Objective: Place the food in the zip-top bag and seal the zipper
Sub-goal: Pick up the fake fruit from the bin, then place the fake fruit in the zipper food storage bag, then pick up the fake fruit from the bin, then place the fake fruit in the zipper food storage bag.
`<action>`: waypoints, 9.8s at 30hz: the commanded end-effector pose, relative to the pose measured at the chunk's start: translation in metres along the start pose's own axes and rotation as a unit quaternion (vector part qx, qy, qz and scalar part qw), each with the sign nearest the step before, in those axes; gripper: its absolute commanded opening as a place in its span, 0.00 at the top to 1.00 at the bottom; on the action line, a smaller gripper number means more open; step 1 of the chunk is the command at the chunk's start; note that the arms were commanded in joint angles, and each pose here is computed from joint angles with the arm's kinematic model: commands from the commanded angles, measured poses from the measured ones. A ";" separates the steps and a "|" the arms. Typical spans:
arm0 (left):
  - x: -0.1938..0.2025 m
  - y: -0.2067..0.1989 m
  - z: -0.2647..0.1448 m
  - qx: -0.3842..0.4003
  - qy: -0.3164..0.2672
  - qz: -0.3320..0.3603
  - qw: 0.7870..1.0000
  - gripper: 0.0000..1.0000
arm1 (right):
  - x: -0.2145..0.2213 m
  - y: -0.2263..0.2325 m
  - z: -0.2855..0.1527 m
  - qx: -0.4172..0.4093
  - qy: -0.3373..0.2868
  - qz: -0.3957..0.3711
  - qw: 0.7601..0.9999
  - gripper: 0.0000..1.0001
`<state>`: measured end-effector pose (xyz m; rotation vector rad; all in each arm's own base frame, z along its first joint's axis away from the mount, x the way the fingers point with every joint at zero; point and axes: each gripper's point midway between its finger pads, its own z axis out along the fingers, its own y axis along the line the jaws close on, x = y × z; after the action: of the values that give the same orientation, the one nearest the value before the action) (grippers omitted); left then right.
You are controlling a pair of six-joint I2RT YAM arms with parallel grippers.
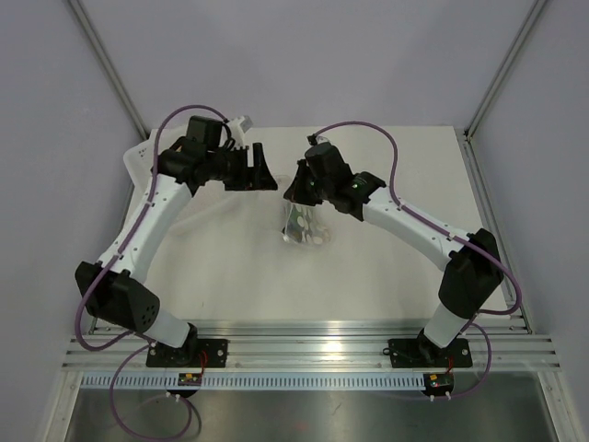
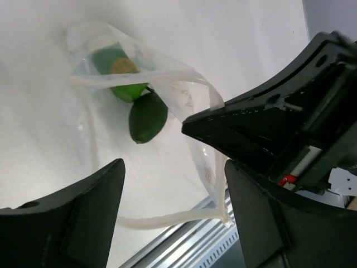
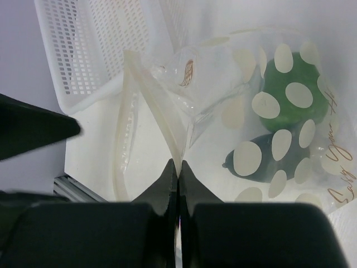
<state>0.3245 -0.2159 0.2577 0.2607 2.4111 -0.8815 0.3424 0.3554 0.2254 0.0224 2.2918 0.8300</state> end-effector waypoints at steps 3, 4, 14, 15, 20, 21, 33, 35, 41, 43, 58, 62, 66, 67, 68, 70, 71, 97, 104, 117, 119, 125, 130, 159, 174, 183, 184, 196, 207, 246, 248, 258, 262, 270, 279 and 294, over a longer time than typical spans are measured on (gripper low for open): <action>-0.056 0.058 -0.069 -0.060 -0.114 -0.037 0.991 0.31 | -0.014 0.013 -0.017 -0.019 -0.031 -0.001 0.999 1.00; -0.058 0.068 -0.070 -0.063 -0.118 -0.051 0.990 0.30 | -0.013 0.011 -0.018 -0.016 -0.031 -0.003 0.999 1.00; -0.104 0.230 -0.069 -0.269 -0.205 -0.222 0.915 0.17 | -0.014 0.006 -0.020 -0.005 -0.034 -0.016 0.999 1.00; -0.106 0.243 -0.070 -0.286 -0.209 -0.235 0.905 0.17 | -0.014 0.006 -0.019 -0.005 -0.034 -0.017 0.999 1.00; -0.115 0.297 -0.032 -0.296 -0.190 -0.282 0.893 0.16 | -0.011 0.008 -0.013 -0.007 -0.020 -0.020 1.000 1.00; -0.125 0.305 -0.036 -0.298 -0.199 -0.288 0.888 0.16 | -0.011 0.008 -0.013 -0.008 -0.020 -0.021 1.000 1.00; -0.165 0.378 0.009 -0.287 -0.227 -0.324 0.872 0.16 | -0.008 0.003 -0.007 0.004 -0.013 -0.022 1.000 1.00; -0.172 0.379 0.012 -0.278 -0.235 -0.321 0.874 0.16 | -0.006 0.003 -0.006 0.005 -0.010 -0.022 1.000 1.00; -0.170 0.392 0.024 -0.279 -0.236 -0.322 0.873 0.15 | -0.005 0.002 -0.004 0.007 -0.008 -0.022 1.000 1.00; -0.168 0.395 0.027 -0.279 -0.234 -0.324 0.873 0.15 | -0.004 0.001 -0.003 0.009 -0.006 -0.022 1.000 1.00; -0.160 0.406 0.059 -0.264 -0.214 -0.329 0.881 0.23 | -0.003 -0.001 -0.003 0.011 -0.004 -0.023 1.000 1.00; -0.159 0.396 0.054 -0.261 -0.216 -0.323 0.884 0.40 | -0.003 -0.001 -0.003 0.012 -0.005 -0.023 1.000 1.00; -0.169 0.368 0.028 -0.257 -0.236 -0.302 0.887 0.53 | -0.001 -0.003 -0.001 0.015 -0.003 -0.020 1.000 1.00; -0.178 0.352 0.011 -0.254 -0.251 -0.290 0.888 0.54 | -0.001 -0.003 -0.001 0.014 -0.003 -0.020 1.000 1.00; -0.179 0.346 0.004 -0.260 -0.257 -0.285 0.886 0.57 | -0.001 -0.003 -0.001 0.013 -0.004 -0.019 1.000 1.00; -0.175 0.325 -0.013 -0.263 -0.261 -0.272 0.888 0.58 | 0.000 -0.006 0.002 0.017 -0.002 -0.018 1.000 1.00; -0.173 0.320 -0.018 -0.268 -0.265 -0.266 0.887 0.58 | 0.001 -0.005 0.002 0.017 -0.001 -0.018 1.000 1.00; -0.030 0.049 -0.052 -0.090 -0.197 -0.067 0.974 0.66 | -0.004 0.002 0.013 0.013 0.000 -0.013 1.000 1.00; -0.007 0.008 -0.037 -0.029 -0.154 -0.043 0.987 0.66 | -0.005 0.004 0.011 0.009 -0.001 -0.013 1.000 1.00; 0.014 0.002 0.017 -0.003 -0.069 -0.039 0.997 0.02 | -0.007 0.002 -0.002 0.010 -0.012 -0.009 1.000 1.00; 0.006 0.000 0.006 -0.010 -0.081 -0.019 0.996 0.02 | -0.006 0.001 -0.002 0.010 -0.012 -0.009 1.000 1.00; -0.036 0.029 -0.039 -0.072 -0.147 -0.022 0.986 0.08 | -0.005 0.001 -0.004 0.008 -0.011 -0.009 1.000 1.00; -0.066 0.095 -0.057 -0.111 -0.181 -0.095 0.972 0.15 | -0.004 -0.001 -0.007 0.007 -0.013 -0.010 1.000 1.00; -0.143 0.404 -0.013 -0.372 -0.192 -0.258 0.871 0.48 | 0.005 -0.005 0.016 0.008 0.009 -0.039 0.999 1.00; -0.125 0.436 0.001 -0.360 -0.184 -0.268 0.874 0.62 | 0.005 -0.013 0.017 0.026 0.008 -0.055 0.998 1.00; -0.118 0.449 0.017 -0.335 -0.171 -0.276 0.884 0.67 | 0.007 -0.014 0.021 0.031 0.013 -0.057 0.998 1.00; -0.116 0.451 0.020 -0.333 -0.171 -0.278 0.885 0.67 | 0.006 -0.014 0.021 0.031 0.013 -0.056 0.998 1.00; -0.109 0.452 0.030 -0.322 -0.166 -0.282 0.888 0.64 | 0.008 -0.013 0.028 0.028 0.020 -0.056 0.998 1.00; -0.103 0.440 0.036 -0.306 -0.163 -0.259 0.902 0.63 | 0.011 -0.012 0.031 0.025 0.025 -0.055 0.998 1.00; -0.115 0.278 -0.065 -0.260 -0.255 -0.227 0.903 0.99 | 0.006 -0.004 0.021 0.014 0.015 -0.033 0.999 1.00; -0.113 0.262 -0.077 -0.258 -0.260 -0.214 0.905 0.99 | 0.005 -0.004 0.021 0.014 0.014 -0.034 0.999 1.00; -0.101 0.174 -0.098 -0.208 -0.254 -0.148 0.933 1.00 | -0.004 0.006 0.023 0.005 0.007 -0.034 0.999 1.00; -0.093 0.134 -0.096 -0.183 -0.244 -0.111 0.946 1.00 | -0.006 0.008 0.026 0.004 0.007 -0.034 0.999 1.00; -0.060 0.055 -0.069 -0.114 -0.191 -0.057 0.973 1.00 | -0.010 0.014 0.030 -0.002 0.005 -0.034 0.999 1.00; -0.015 0.005 -0.032 -0.051 -0.134 -0.047 0.989 1.00 | -0.013 0.016 0.025 -0.007 0.000 -0.037 0.999 1.00; 0.020 0.001 0.043 -0.050 -0.052 -0.050 0.996 0.81 | -0.012 0.012 0.009 -0.008 -0.009 -0.030 0.999 1.00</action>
<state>0.3187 -0.2354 0.2179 0.0501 2.4130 -0.7783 0.3579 0.3663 0.1976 -0.0573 2.3490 0.7426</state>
